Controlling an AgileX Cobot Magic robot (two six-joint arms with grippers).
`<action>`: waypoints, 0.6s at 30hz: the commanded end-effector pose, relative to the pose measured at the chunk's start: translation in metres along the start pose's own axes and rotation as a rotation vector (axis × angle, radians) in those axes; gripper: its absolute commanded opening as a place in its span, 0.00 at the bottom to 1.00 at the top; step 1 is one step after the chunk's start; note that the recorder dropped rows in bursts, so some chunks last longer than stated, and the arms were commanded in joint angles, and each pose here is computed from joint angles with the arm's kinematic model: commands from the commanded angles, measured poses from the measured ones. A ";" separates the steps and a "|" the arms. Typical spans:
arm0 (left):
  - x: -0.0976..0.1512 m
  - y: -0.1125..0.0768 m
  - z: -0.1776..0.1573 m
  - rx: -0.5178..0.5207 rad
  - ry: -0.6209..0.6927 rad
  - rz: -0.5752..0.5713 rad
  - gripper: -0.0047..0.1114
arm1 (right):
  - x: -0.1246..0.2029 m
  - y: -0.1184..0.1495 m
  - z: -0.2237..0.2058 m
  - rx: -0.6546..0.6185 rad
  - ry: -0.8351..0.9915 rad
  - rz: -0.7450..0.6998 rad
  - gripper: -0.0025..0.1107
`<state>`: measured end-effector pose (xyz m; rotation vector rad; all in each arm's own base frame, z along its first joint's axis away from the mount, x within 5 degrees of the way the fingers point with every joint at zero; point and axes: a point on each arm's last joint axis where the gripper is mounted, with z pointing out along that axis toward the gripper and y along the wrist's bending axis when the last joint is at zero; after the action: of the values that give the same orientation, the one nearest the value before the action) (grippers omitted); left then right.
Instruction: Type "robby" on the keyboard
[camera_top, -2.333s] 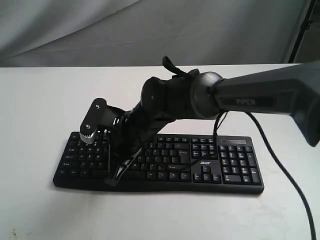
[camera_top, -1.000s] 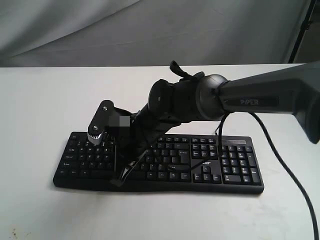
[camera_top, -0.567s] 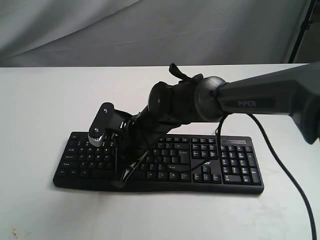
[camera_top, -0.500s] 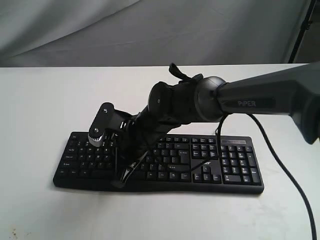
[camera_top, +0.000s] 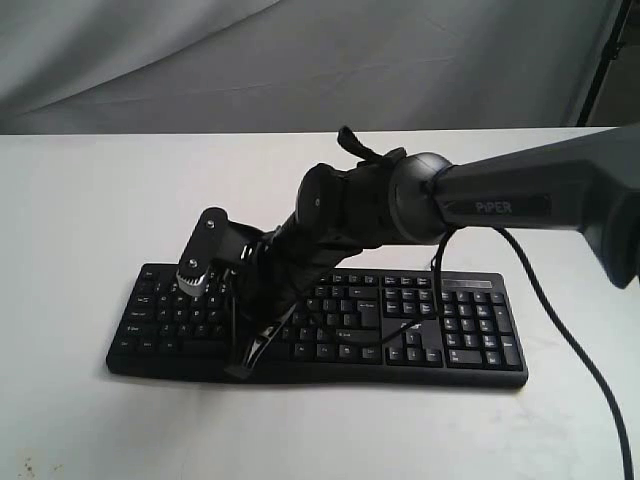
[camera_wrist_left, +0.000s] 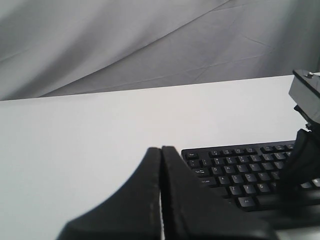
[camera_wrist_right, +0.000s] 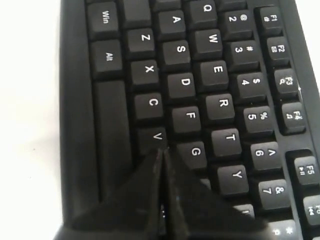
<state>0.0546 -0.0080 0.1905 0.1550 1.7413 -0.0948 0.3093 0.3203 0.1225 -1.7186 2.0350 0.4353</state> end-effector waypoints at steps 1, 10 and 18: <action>0.001 0.000 0.000 0.005 -0.005 0.003 0.04 | 0.003 -0.001 -0.001 -0.005 0.009 -0.006 0.02; 0.001 0.000 0.000 0.005 -0.005 0.003 0.04 | 0.009 -0.002 0.011 -0.001 0.022 0.000 0.02; 0.001 0.000 0.000 0.005 -0.005 0.003 0.04 | -0.005 -0.002 -0.015 0.020 -0.019 -0.032 0.02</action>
<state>0.0546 -0.0080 0.1905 0.1550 1.7413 -0.0948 0.3089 0.3200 0.1298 -1.7262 2.0123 0.4315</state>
